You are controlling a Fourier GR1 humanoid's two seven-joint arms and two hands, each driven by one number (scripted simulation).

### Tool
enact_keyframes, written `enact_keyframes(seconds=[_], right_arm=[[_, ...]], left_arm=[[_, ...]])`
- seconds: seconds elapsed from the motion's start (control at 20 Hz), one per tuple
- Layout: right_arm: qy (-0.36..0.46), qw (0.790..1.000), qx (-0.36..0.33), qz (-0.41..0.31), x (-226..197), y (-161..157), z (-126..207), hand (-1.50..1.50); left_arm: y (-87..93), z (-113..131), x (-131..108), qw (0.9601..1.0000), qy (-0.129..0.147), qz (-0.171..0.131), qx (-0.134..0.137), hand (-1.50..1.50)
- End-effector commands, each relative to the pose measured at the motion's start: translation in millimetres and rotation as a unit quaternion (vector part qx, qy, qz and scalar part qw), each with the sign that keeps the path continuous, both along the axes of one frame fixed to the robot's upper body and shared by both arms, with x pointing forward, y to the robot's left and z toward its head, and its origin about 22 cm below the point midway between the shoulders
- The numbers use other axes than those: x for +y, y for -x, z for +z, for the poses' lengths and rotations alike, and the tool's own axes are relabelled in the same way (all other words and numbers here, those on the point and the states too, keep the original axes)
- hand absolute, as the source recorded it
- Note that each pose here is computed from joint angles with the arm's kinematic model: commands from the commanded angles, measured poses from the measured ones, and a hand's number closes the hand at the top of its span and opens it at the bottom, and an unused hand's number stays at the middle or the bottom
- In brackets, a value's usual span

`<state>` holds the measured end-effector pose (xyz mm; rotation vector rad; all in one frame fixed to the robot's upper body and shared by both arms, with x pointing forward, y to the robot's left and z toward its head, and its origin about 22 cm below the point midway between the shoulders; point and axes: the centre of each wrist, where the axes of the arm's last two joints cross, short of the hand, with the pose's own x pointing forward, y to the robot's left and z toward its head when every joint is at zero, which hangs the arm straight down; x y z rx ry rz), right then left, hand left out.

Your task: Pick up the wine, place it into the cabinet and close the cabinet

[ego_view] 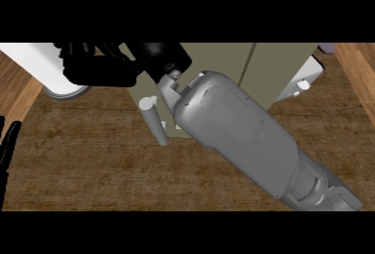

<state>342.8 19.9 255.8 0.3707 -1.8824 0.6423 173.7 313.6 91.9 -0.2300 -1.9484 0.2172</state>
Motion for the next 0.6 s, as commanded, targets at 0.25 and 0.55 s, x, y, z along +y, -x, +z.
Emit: enact_keyframes(seconds=[0.25, 0.55], right_arm=[[0.032, 0.995, -0.002, -0.092, -62.5, -58.3, -7.2, 1.5], [0.042, 0.995, -0.013, -0.091, -52.2, -56.4, -30.7, 1.5]], left_arm=[[-6.5, 6.7, -0.2, 1.0, -0.003, -0.002, -0.004, -1.5], [-1.8, 2.5, -5.0, 0.9999, -0.004, -0.01, -0.003, -1.5]])
